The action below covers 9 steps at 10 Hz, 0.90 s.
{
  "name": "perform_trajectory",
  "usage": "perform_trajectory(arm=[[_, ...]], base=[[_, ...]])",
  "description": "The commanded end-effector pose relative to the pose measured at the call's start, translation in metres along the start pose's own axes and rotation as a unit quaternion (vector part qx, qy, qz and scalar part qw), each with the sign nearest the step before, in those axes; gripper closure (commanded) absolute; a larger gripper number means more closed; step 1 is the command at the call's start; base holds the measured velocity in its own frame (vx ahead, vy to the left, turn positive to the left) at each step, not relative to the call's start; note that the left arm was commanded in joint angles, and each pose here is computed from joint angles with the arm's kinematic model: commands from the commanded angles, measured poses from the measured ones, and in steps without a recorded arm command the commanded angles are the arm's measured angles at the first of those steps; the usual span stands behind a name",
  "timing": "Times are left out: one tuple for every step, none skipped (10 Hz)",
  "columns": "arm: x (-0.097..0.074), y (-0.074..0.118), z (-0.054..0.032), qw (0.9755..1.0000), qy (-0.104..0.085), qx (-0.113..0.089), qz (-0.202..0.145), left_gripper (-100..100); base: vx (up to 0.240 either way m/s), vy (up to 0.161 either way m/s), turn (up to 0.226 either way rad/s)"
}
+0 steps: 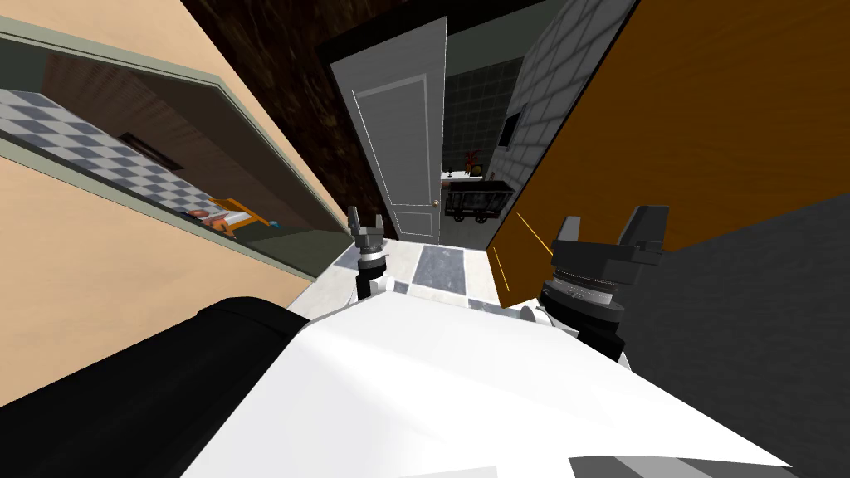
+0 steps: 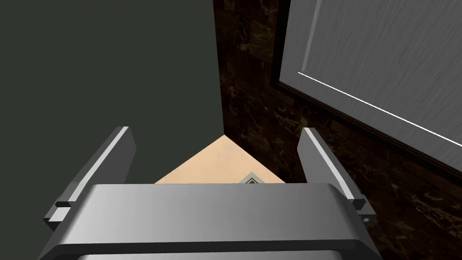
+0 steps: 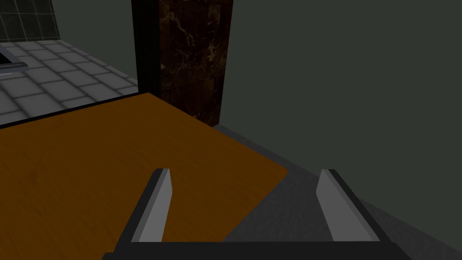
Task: Pull the door open
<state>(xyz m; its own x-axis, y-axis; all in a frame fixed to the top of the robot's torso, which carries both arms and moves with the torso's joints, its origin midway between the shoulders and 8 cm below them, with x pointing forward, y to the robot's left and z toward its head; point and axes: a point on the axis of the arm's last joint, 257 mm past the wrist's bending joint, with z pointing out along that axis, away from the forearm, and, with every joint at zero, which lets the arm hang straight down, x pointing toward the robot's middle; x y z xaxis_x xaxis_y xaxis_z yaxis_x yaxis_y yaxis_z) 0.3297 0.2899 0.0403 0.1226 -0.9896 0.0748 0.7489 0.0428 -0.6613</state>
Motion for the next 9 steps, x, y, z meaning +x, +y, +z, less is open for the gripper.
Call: perform_trajectory(arm=[[0.002,0.010,-0.0023,0.9999,0.006,-0.007,0.013,-100],[0.003,0.017,-0.0041,0.9996,0.010,-0.013,0.022,-100],[0.005,0.024,-0.0059,0.9992,0.015,-0.018,0.031,-100],[0.006,0.032,-0.0080,0.9987,0.019,-0.024,0.042,-100],[0.008,0.042,-0.0108,0.9977,0.025,-0.031,0.055,-100],[0.009,0.047,-0.0123,0.9971,0.028,-0.034,0.062,-100],[0.010,0.057,-0.0154,0.9957,0.035,-0.041,0.075,-100],[0.011,0.063,-0.0173,0.9947,0.038,-0.046,0.084,-100],[0.012,0.069,-0.0193,0.9936,0.042,-0.050,0.092,-100]], base=[[0.065,-0.010,0.026],[0.160,-0.032,0.030],[0.209,-0.007,0.025],[0.190,-0.029,0.017],[0.162,-0.039,0.039],[0.137,-0.013,0.023],[0.130,-0.013,0.027],[0.116,-0.036,0.029],[0.102,-0.053,0.022]])
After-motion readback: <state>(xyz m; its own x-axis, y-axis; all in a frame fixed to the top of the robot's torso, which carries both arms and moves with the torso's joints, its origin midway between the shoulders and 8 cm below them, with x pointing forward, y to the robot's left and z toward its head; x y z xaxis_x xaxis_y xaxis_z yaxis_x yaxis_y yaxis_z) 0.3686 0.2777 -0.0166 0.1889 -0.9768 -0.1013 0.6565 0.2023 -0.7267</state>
